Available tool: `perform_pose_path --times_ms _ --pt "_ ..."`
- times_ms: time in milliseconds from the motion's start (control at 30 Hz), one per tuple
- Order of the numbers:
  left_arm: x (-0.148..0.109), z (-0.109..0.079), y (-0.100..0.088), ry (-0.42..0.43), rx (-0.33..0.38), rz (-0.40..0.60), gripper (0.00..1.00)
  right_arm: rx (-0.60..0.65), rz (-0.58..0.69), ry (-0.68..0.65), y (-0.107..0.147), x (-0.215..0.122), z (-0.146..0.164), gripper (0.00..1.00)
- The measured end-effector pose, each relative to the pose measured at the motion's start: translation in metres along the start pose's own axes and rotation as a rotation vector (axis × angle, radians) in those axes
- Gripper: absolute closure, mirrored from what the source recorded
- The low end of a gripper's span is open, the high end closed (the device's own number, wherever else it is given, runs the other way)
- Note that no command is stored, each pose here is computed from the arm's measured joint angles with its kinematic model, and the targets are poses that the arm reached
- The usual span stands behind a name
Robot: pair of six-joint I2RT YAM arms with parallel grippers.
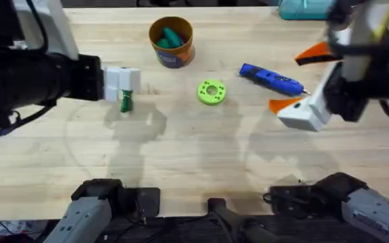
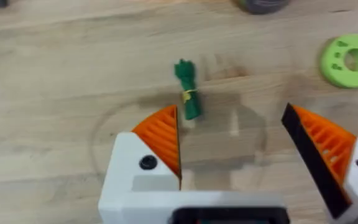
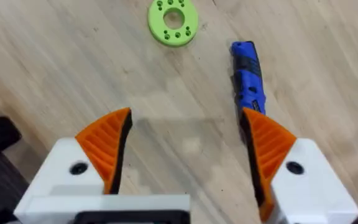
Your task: Pick up the gripper from the table and insert it into the empty holder that is missing its gripper. Then pick up a screw, insert it into the mounting hole, and use the screwdriver to tighten it. Finally, clean up the table by picking up the vegetable and placing it into the bucket.
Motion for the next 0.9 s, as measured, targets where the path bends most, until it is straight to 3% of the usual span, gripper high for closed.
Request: perform_pose_path --times_ms 200,533,900 --pt "0.028 0.028 0.002 -0.079 -0.077 0.099 0.014 -0.009 -0.053 0.044 -0.001 -0.02 0.005 0.006" --pt "0.112 0.043 0.03 -0.109 -0.109 0.39 0.014 -0.004 -0.036 0.022 0.004 -0.021 0.011 0.006" --pt "0.17 0.054 0.062 -0.124 -0.125 0.561 0.015 -0.003 -0.034 0.017 0.005 -0.021 0.013 0.006"
Point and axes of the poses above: each hand's point on the last joint's axis, 136 mm out from that joint toward the fingers, its own x axis out along the fingers, its own z axis along the line the jaws close on, y = z × x, the point moved 1 cm from there along -x, back along the fingers, and after that the axes turned 15 degrees about -x, right-handed, at the moved point
